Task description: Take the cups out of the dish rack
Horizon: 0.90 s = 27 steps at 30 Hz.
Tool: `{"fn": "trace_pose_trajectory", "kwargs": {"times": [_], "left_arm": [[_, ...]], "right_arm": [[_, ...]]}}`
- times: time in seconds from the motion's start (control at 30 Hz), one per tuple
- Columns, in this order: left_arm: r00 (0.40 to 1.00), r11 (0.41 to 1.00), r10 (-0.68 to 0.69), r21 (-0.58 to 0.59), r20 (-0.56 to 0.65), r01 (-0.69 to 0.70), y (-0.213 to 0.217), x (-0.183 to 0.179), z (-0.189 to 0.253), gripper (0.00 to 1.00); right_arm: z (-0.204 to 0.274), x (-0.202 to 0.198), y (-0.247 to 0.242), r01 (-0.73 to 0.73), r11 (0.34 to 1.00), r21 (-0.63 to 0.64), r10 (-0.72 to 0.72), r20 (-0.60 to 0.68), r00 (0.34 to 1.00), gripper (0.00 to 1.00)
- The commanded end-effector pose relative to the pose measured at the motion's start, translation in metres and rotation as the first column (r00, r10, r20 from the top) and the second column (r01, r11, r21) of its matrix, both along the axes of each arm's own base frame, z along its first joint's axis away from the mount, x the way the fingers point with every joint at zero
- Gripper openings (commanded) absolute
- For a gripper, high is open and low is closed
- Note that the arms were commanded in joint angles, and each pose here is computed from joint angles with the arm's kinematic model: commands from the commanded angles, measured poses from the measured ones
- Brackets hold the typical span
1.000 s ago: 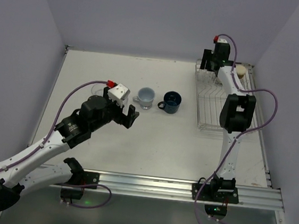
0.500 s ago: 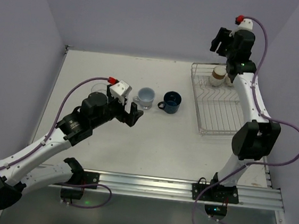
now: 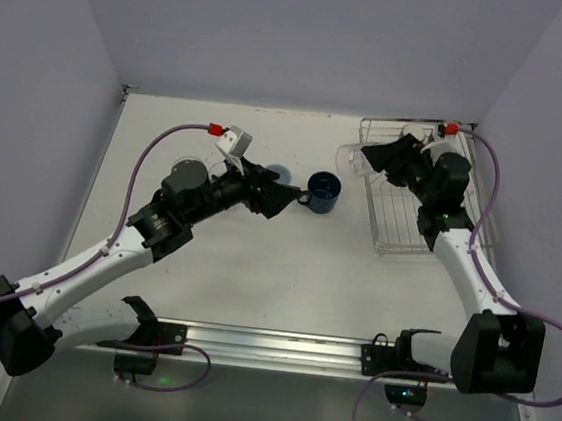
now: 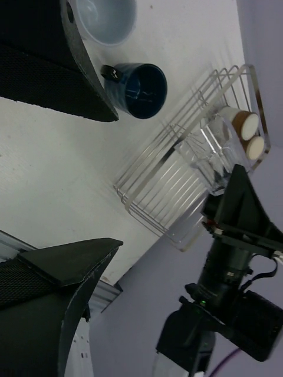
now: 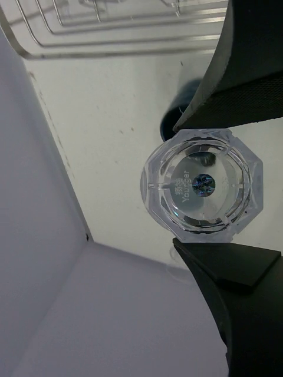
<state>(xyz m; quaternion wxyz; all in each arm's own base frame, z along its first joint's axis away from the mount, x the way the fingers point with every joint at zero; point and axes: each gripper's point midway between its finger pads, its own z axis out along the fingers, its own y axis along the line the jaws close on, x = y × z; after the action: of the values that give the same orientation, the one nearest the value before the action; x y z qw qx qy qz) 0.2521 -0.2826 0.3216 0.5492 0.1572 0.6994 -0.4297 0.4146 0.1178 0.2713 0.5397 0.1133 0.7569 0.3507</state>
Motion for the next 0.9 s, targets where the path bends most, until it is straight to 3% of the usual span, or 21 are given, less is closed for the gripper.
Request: {"fn": "trace_pose_trajectory", "kwargs": {"times": [0.0,0.2,0.47,0.57,0.73,0.77,0.8,0.83,0.87], "left_arm": [[0.995,0.976,-0.093,-0.195,0.029,0.097,-0.024,-0.001,0.04,0.82],[0.983,0.943,-0.181,-0.285,-0.015,0.169,-0.046,0.001,0.042,0.76],[0.951,0.885,-0.308,-0.364,0.01,0.29,-0.065,-0.011,0.056,0.69],[0.951,0.887,-0.31,-0.362,-0.005,0.288,-0.068,-0.008,0.051,0.57],[0.954,0.893,-0.3,-0.352,0.0,0.281,-0.069,-0.004,0.049,0.26],[0.957,0.898,-0.291,-0.345,-0.002,0.272,-0.068,-0.003,0.048,0.19],[0.966,0.912,-0.26,-0.325,0.014,0.25,-0.066,0.002,0.05,0.0],[0.972,0.933,-0.234,-0.287,-0.023,0.218,-0.065,0.007,0.04,0.0],[0.98,0.947,-0.199,-0.263,-0.02,0.187,-0.06,0.01,0.042,0.0]], "right_arm": [[0.091,-0.062,0.038,-0.26,0.931,0.257,0.184,0.285,0.941,0.25],[0.082,-0.119,0.056,-0.409,0.825,0.39,0.302,0.308,0.902,0.25],[0.078,-0.137,0.075,-0.493,0.766,0.412,0.395,0.302,0.868,0.25],[0.08,-0.143,0.088,-0.553,0.715,0.427,0.452,0.321,0.832,0.25],[0.061,-0.143,0.109,-0.585,0.654,0.48,0.525,0.268,0.808,0.26],[0.06,-0.146,0.114,-0.596,0.643,0.481,0.538,0.271,0.798,0.26],[0.057,-0.146,0.116,-0.594,0.641,0.486,0.541,0.264,0.799,0.27],[0.053,-0.146,0.118,-0.591,0.641,0.491,0.544,0.253,0.8,0.3],[0.051,-0.147,0.119,-0.591,0.641,0.489,0.547,0.249,0.799,0.45]]}}
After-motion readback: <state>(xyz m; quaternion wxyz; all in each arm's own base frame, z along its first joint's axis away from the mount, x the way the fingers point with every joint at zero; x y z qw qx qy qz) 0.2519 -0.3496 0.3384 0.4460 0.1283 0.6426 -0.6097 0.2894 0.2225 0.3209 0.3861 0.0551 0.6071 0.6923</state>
